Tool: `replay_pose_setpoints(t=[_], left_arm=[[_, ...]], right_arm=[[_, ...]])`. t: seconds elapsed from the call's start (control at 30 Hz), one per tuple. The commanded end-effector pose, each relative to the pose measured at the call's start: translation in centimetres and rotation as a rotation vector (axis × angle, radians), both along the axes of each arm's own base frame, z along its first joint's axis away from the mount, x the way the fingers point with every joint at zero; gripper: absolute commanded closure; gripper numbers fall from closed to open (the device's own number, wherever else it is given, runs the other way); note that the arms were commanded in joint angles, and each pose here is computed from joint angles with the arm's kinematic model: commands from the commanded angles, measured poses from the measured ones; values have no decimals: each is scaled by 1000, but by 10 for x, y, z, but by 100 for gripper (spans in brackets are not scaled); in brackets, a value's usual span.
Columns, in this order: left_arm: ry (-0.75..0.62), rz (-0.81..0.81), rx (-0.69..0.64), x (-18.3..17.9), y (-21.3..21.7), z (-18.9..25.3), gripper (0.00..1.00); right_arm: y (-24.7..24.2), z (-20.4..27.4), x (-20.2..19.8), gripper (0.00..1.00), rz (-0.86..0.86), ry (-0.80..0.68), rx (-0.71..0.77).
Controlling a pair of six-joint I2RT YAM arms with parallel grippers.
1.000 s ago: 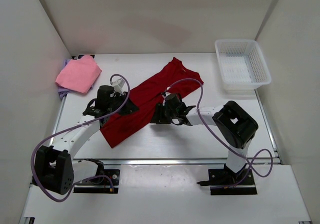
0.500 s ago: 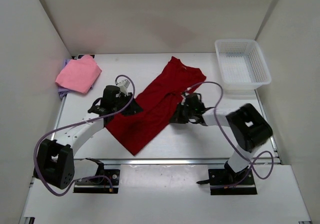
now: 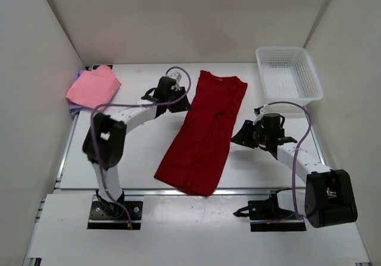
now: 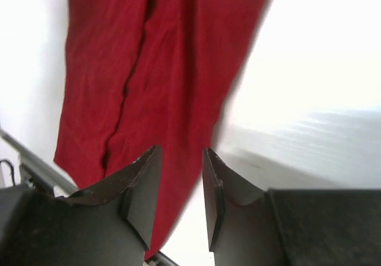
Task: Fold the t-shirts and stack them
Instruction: Rotate the tshirt 90 degrees
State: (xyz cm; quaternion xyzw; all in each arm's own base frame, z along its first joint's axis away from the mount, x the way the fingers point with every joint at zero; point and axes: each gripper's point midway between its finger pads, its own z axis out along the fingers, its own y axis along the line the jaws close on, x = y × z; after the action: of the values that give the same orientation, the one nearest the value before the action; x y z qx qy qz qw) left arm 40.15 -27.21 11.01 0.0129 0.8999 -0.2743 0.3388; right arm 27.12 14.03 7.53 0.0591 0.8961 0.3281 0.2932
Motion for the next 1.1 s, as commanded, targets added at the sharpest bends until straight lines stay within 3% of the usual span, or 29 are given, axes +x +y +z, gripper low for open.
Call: replay_pose_setpoints(t=[0.0, 0.1, 0.13, 0.2, 0.3, 0.33, 0.37, 0.4, 0.43, 0.47, 0.53, 0.77, 0.93, 1.03, 1.07], left_arm=[[-8, 54, 72, 54, 1, -13, 52], [50, 22, 154, 74, -9, -49, 45], [5, 14, 147, 91, -17, -32, 42], [83, 4, 211, 102, -19, -67, 41], [36, -28, 199, 134, -49, -54, 42], [109, -57, 210, 127, -53, -84, 47], [59, -53, 176, 142, -60, -61, 56], [64, -67, 154, 147, -69, -62, 62], [102, -73, 165, 143, -73, -83, 75], [77, -58, 123, 153, -76, -67, 87], [93, 6, 74, 166, -68, -67, 100], [2, 255, -42, 224, 31, -14, 100], [13, 299, -52, 229, 62, -7, 98], [36, 250, 0, 215, 59, -8, 62], [59, 235, 28, 205, 63, -10, 59]], right_arm=[[9, 4, -11, 69, 53, -37, 41], [18, 6, -19, 69, 75, -58, 98], [20, 3, -23, 69, 88, -54, 95], [27, 2, -27, 70, 116, -48, 84], [25, 2, -28, 70, 101, -52, 78], [24, 2, -30, 70, 105, -56, 85], [21, 3, -29, 70, 91, -60, 89], [17, 2, -27, 70, 76, -62, 88], [18, 3, -27, 70, 79, -61, 91], [14, 2, -26, 70, 64, -54, 95], [12, 4, -23, 70, 71, -71, 97], [15, -9, -21, 70, 85, -19, 111], [26, -7, -14, 70, 117, -11, 99], [39, -9, -22, 65, 166, -6, 59], [45, -10, -25, 63, 175, -2, 35]])
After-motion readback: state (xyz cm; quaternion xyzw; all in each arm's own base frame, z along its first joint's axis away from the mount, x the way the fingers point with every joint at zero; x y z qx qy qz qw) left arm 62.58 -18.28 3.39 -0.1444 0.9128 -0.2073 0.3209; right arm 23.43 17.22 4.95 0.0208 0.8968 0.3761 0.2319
